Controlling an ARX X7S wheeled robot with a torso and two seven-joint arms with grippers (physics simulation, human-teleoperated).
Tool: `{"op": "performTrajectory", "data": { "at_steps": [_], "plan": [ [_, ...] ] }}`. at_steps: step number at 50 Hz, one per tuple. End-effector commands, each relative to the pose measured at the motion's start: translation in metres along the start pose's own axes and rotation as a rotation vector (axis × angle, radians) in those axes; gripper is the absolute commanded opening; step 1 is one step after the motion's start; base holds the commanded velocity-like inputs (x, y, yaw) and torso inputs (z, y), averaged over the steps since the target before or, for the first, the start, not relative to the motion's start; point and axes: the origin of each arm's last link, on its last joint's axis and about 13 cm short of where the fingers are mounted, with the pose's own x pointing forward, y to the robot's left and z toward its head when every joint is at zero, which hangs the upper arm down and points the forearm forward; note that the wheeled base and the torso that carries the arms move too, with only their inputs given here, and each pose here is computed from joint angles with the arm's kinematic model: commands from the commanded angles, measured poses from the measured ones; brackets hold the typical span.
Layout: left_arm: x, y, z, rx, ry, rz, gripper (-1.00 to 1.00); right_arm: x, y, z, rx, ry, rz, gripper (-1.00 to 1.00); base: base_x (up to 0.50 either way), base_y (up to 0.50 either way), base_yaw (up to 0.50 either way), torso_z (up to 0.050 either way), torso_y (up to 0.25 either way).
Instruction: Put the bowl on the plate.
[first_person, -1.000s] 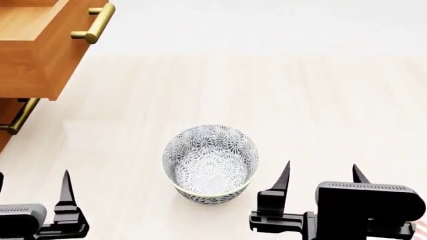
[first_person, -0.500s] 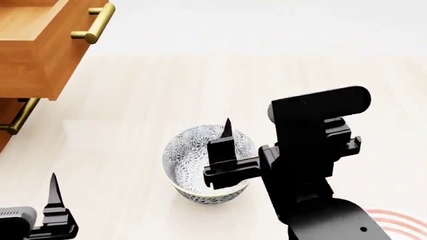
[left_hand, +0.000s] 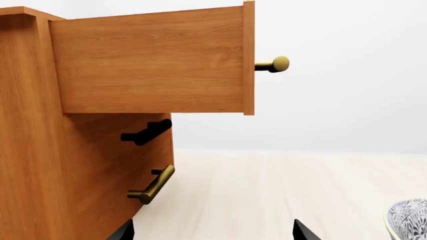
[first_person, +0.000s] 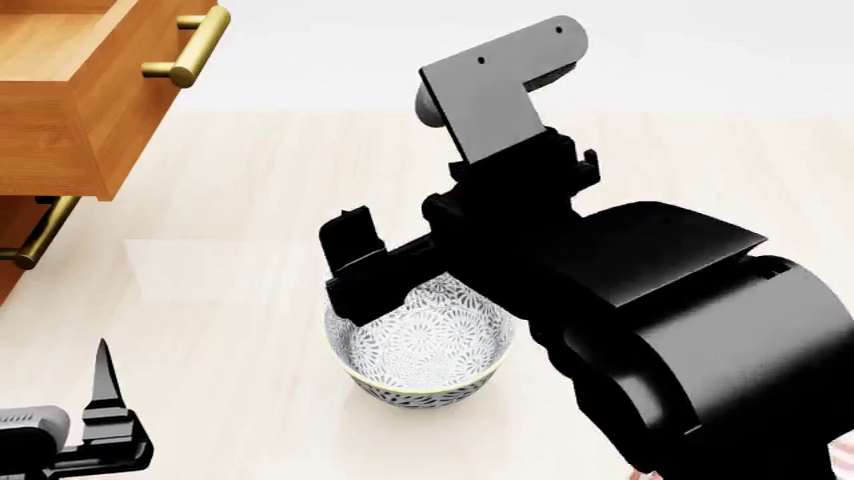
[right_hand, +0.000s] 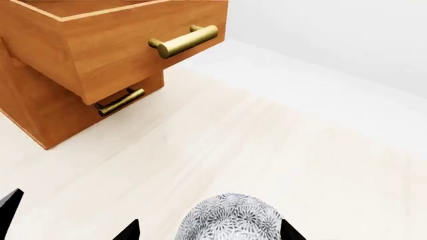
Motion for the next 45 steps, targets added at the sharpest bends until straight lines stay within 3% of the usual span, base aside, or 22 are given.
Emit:
{"op": "performTrajectory", "data": {
  "at_steps": [1, 18, 45],
  "plan": [
    [0.001, 0.001, 0.002, 0.000, -0.005, 0.004, 1.00, 0.020, 0.000, 0.017, -0.080, 0.160, 0.089, 1.00, 0.00, 0.00, 0.00, 0.000, 0.000],
    [0.001, 0.000, 0.004, 0.001, -0.013, 0.003, 1.00, 0.043, 0.005, 0.018, -0.176, 0.271, 0.124, 1.00, 0.00, 0.00, 0.00, 0.000, 0.000],
    [-0.002, 0.001, 0.004, -0.003, -0.019, 0.004, 1.00, 0.084, 0.003, 0.016, -0.224, 0.339, 0.141, 1.00, 0.00, 0.00, 0.00, 0.000, 0.000]
  ]
}}
